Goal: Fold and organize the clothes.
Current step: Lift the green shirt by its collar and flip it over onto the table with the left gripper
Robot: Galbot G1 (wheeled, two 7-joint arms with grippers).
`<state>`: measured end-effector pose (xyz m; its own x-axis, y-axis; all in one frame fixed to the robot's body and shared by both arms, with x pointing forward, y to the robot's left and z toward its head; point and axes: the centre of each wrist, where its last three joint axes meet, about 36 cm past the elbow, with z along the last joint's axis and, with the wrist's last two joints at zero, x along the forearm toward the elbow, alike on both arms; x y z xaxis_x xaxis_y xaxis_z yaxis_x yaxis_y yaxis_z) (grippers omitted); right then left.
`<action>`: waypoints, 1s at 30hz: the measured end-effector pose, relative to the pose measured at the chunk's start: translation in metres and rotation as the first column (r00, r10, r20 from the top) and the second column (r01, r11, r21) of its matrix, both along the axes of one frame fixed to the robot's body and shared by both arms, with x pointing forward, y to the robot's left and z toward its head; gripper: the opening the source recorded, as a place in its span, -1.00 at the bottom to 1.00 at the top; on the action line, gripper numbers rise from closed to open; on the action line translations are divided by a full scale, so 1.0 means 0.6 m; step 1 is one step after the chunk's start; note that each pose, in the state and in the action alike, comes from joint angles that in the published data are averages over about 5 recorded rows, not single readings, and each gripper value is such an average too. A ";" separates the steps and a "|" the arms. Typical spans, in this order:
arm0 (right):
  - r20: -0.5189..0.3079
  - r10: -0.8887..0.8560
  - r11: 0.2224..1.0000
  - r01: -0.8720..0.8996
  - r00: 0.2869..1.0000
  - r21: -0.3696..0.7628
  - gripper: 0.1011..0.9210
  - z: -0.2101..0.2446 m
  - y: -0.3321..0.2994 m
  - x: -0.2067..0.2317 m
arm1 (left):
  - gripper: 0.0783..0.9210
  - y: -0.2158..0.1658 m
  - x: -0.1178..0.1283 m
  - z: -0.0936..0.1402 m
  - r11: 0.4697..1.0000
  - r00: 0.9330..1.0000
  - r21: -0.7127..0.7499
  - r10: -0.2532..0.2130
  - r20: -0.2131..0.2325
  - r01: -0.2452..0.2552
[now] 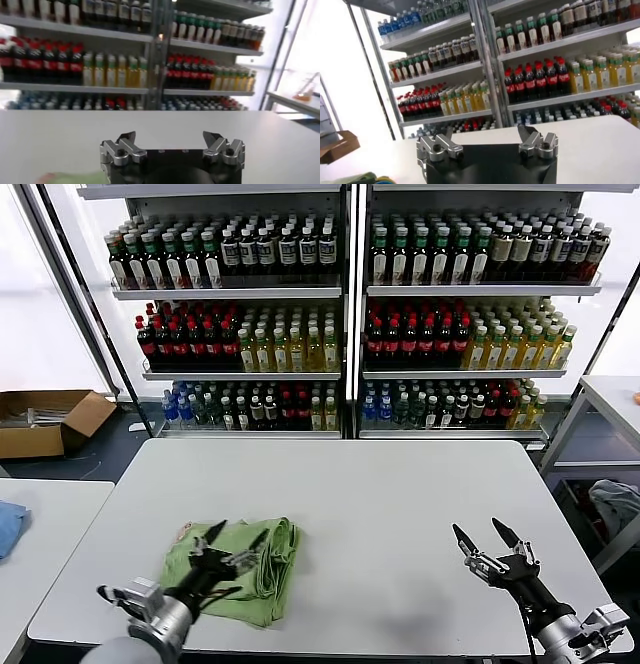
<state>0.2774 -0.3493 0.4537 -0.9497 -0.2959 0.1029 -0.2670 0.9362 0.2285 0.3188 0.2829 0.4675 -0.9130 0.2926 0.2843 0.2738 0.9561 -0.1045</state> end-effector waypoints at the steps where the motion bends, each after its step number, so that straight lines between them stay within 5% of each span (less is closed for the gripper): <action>1: -0.002 0.000 1.000 0.000 1.000 0.000 0.76 -0.002 0.000 -0.001 | 0.77 0.015 0.005 0.001 1.000 1.000 0.013 0.014 -0.003 -0.014; 6: -0.011 -0.001 1.000 0.001 1.000 -0.002 0.76 -0.008 -0.003 -0.005 | 0.77 0.079 0.029 -0.011 0.994 0.995 0.065 0.090 -0.034 -0.088; 14: -0.015 -0.003 1.000 0.002 1.000 -0.006 0.76 -0.010 -0.004 -0.008 | 0.77 0.133 0.057 -0.053 0.979 0.977 0.103 0.188 -0.097 -0.178; 30: -0.010 -0.006 1.000 0.006 1.000 0.006 0.76 -0.013 0.001 -0.004 | 0.75 0.120 0.055 -0.116 0.971 0.955 0.139 0.219 -0.200 -0.194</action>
<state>0.2751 -0.3485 0.4459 -0.9503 -0.2909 0.1107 -0.2590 0.9364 0.2366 0.3517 0.3549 0.3979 -0.8649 0.0576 0.4987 0.0528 0.9983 -0.0236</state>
